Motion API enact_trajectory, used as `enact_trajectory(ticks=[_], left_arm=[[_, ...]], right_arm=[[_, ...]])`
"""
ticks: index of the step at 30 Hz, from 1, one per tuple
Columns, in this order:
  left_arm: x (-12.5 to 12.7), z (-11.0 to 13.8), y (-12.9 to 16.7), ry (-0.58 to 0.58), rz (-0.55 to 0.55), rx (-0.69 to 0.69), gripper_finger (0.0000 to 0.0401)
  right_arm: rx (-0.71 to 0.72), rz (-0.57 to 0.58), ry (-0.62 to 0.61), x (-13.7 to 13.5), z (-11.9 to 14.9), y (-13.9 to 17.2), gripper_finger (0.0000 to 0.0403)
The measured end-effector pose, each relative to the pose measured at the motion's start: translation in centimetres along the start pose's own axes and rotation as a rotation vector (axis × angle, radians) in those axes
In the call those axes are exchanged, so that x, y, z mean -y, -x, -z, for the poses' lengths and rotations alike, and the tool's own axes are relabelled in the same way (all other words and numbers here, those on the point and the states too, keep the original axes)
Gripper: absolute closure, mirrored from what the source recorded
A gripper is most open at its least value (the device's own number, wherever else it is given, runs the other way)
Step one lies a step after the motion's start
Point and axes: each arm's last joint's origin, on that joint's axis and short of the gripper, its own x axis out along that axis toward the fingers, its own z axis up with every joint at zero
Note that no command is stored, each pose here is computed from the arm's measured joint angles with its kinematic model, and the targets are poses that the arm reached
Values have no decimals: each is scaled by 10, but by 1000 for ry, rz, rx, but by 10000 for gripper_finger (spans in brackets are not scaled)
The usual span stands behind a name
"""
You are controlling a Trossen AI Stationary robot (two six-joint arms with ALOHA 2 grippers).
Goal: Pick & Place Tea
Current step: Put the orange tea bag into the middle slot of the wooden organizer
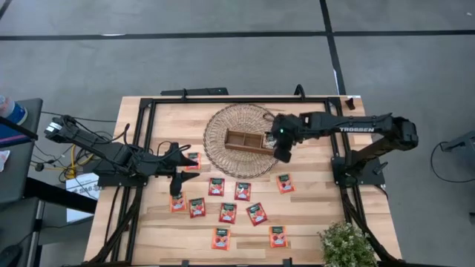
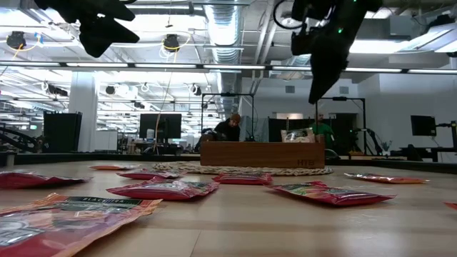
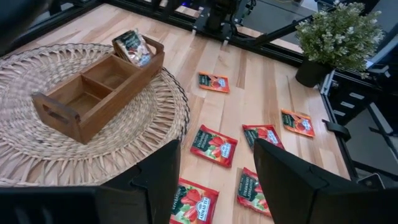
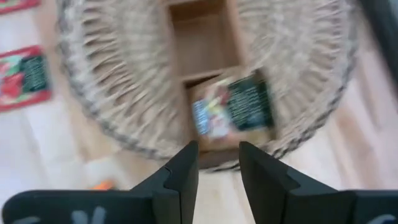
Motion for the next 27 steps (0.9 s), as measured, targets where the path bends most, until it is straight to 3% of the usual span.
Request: enact_trajectory(ticks=[11,15,21,27], left_arm=[[2,1,0,84,62,-42,205],[2,1,0,127,61,-43,205],[2,1,0,208,59,-45,205],[2,1,0,213,59,-45,205]], right_arm=[[-98,-127,77,-98,38,20,296],[-140,-143,22,-124,60,25,296],[-141,-144,-77,-142,77,27,296],[-164,-128,-5,-142,90,16,296]])
